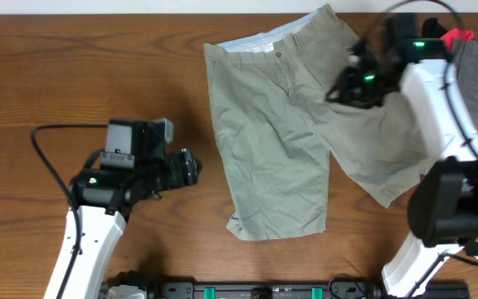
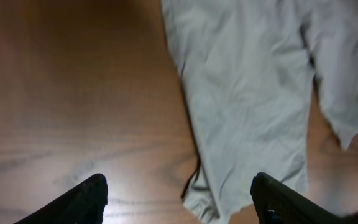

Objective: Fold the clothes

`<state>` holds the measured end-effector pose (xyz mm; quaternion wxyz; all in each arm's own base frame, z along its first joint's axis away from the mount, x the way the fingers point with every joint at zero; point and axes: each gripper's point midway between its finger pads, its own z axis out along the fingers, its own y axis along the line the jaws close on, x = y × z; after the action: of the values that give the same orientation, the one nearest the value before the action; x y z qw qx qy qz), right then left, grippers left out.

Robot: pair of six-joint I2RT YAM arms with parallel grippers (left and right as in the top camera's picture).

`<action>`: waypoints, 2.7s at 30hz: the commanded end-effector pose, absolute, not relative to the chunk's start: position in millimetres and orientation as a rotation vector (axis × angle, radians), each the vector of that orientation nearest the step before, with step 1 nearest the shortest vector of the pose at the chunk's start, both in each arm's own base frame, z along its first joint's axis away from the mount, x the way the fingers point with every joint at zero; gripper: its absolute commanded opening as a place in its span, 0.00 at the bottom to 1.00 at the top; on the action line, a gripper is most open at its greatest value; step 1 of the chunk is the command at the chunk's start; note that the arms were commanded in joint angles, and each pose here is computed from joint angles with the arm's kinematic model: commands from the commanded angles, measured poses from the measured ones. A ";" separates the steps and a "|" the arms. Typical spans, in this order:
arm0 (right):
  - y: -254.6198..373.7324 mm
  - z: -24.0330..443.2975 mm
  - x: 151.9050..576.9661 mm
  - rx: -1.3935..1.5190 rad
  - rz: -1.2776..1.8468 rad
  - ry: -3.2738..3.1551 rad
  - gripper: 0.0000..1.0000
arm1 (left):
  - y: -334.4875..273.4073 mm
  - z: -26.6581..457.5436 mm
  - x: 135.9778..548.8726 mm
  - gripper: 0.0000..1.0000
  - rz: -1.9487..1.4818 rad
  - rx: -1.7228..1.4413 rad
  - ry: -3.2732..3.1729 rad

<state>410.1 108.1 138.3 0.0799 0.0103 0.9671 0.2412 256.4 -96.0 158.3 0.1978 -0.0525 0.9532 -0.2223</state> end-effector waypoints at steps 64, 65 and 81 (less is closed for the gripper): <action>166.6 157.6 260.8 -0.124 0.622 2.706 0.70 | -137.7 66.5 455.2 0.77 -0.656 0.184 2.553; 166.5 157.3 260.5 -0.123 0.621 2.708 0.70 | -138.5 60.0 458.0 0.77 -0.659 0.175 2.555; 165.9 158.0 262.4 -0.065 0.630 2.709 0.65 | -151.9 5.0 465.2 0.29 -0.581 0.187 2.603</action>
<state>260.4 169.2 157.4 0.1795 -0.0382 0.9579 0.2208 461.9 -156.9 12.3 0.2329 0.0728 0.9419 -0.2309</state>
